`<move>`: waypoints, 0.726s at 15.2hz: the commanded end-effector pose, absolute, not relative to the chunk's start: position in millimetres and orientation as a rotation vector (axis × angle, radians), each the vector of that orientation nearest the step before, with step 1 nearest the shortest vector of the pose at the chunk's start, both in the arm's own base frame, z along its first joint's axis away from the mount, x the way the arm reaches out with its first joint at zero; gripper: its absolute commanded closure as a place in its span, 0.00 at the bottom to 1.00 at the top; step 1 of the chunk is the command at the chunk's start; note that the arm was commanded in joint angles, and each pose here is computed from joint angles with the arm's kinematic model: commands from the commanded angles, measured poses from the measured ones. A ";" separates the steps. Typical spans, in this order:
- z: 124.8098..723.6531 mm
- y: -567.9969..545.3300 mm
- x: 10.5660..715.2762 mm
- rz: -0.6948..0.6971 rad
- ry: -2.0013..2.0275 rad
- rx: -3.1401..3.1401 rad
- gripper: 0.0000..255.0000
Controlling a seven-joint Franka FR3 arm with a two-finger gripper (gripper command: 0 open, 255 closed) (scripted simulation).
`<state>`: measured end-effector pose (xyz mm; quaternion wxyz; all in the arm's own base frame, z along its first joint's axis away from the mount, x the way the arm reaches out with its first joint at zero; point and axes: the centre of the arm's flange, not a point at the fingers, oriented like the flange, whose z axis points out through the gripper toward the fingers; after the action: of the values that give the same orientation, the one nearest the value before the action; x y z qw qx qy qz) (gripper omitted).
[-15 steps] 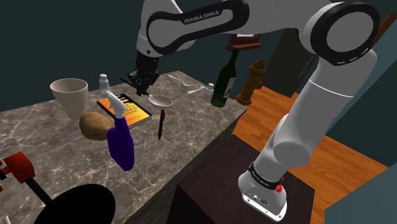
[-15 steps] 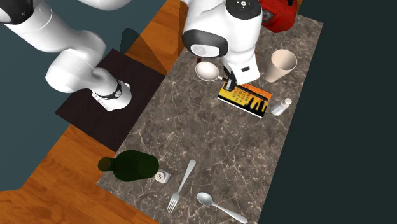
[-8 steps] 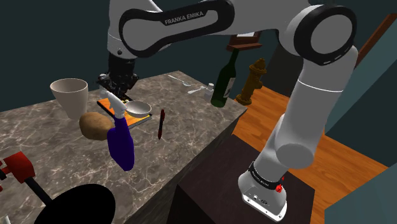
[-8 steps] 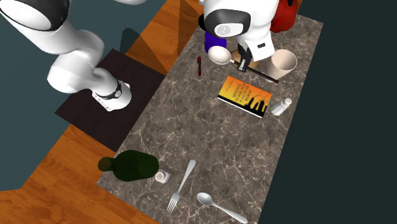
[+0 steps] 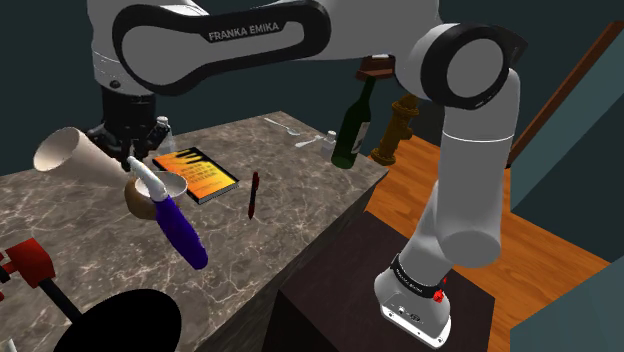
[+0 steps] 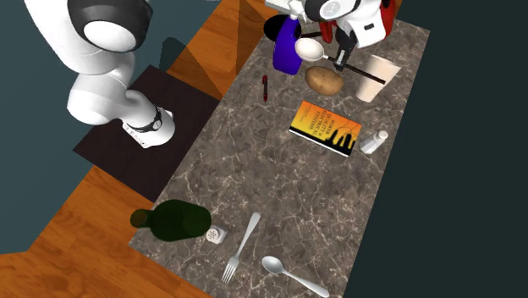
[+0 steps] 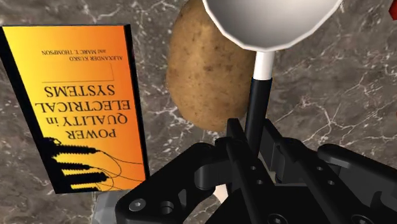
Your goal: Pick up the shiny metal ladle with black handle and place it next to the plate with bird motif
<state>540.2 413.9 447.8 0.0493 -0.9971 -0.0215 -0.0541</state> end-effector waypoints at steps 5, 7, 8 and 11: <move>445.5 491.5 544.1 -0.166 -0.063 -3.038 1.00; 445.6 517.8 545.6 -0.166 -0.063 -3.038 1.00; 445.6 529.7 546.3 -0.166 -0.063 -3.038 1.00; 429.8 529.7 546.3 -0.166 -0.063 -3.038 1.00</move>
<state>546.0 528.2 434.6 0.0493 -0.9971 -0.0211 -0.0540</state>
